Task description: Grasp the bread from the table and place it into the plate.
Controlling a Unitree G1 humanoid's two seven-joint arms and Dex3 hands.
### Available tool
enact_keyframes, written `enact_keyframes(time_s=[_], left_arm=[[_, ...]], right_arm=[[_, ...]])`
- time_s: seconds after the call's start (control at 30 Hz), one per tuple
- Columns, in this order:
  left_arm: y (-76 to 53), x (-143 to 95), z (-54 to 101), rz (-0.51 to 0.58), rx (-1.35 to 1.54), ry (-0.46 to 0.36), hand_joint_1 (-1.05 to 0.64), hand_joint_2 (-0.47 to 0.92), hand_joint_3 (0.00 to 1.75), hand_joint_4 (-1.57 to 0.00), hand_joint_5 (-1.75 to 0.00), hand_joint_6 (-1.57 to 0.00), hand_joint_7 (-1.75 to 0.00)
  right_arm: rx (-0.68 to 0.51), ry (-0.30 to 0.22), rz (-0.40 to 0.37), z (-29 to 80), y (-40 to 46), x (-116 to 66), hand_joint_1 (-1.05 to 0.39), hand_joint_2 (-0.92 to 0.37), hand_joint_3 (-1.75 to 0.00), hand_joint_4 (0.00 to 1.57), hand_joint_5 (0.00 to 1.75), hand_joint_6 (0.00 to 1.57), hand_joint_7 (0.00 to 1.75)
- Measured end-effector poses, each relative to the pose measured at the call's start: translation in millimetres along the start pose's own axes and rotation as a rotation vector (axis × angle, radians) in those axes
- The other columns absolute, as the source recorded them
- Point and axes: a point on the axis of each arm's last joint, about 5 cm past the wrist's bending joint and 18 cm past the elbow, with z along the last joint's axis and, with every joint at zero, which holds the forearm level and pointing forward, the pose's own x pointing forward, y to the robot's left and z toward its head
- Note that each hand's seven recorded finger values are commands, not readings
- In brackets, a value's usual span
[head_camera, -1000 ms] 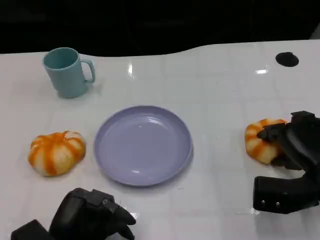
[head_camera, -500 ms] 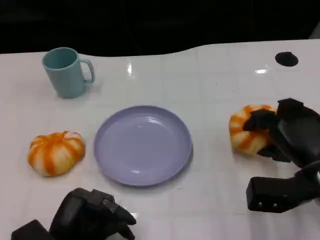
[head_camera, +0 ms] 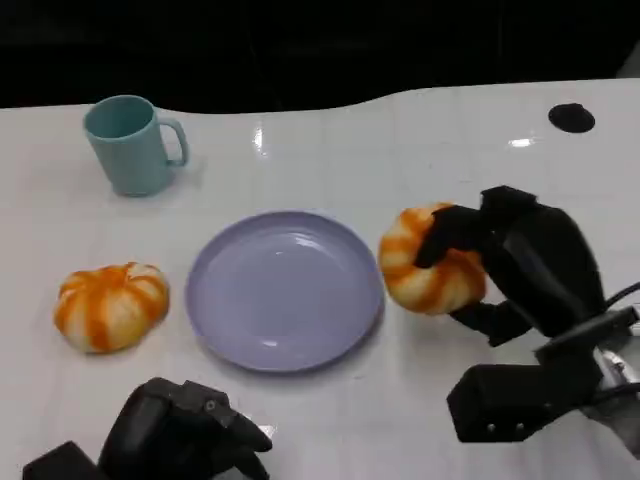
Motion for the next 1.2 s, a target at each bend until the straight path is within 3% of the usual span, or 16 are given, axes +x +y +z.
enact_keyframes(time_s=[0.23,0.6,0.97,1.03,1.07,1.13,1.2], left_arm=[[-1.3,0,-0.5,-0.002,-0.005,0.004,-1.05,0.89,0.0,-1.43,-0.69,-1.57,-0.27],[-3.6,2,-1.1,0.002,-0.013,0.009,-1.05,0.9,0.0,-1.43,-0.69,-1.57,-0.27],[-3.9,2,-1.2,0.005,-0.011,0.01,-1.05,0.9,0.0,-1.43,-0.69,-1.57,-0.27],[-3.9,2,-1.3,0.006,-0.011,0.011,-1.05,0.89,0.0,-1.43,-0.69,-1.57,-0.28],[-3.9,2,-1.3,0.005,-0.012,0.011,-1.05,0.89,0.0,-1.43,-0.69,-1.57,-0.28],[-4.1,2,-1.2,0.005,-0.013,0.01,-1.05,0.89,0.0,-1.43,-0.69,-1.57,-0.28],[-4.3,2,-1.2,0.004,-0.013,0.01,-1.05,0.89,0.0,-1.44,-0.69,-1.57,-0.28]], right_arm=[[0.085,-0.044,0.023,18.0,17.6,17.8,0.03,-0.14,-1.49,1.05,1.75,0.97,1.41],[0.148,-0.059,0.115,36.7,46.7,33.9,-0.04,-0.22,-1.4,1.0,1.75,0.92,1.44],[0.157,-0.064,0.132,39.4,52.4,34.7,-0.04,-0.23,-1.38,1.0,1.75,0.91,1.45],[0.158,-0.064,0.138,41.1,54.0,35.6,-0.17,-0.5,-0.83,0.57,0.95,0.62,0.67],[0.145,-0.051,0.167,42.3,55.8,37.7,-0.21,-0.63,-0.57,0.47,0.62,0.58,0.36],[0.109,-0.013,0.248,42.9,57.7,41.5,-0.24,-0.74,-0.35,0.39,0.38,0.55,0.14],[0.099,-0.009,0.303,44.2,58.5,42.3,-0.27,-0.79,-0.25,0.33,0.28,0.52,0.05]])
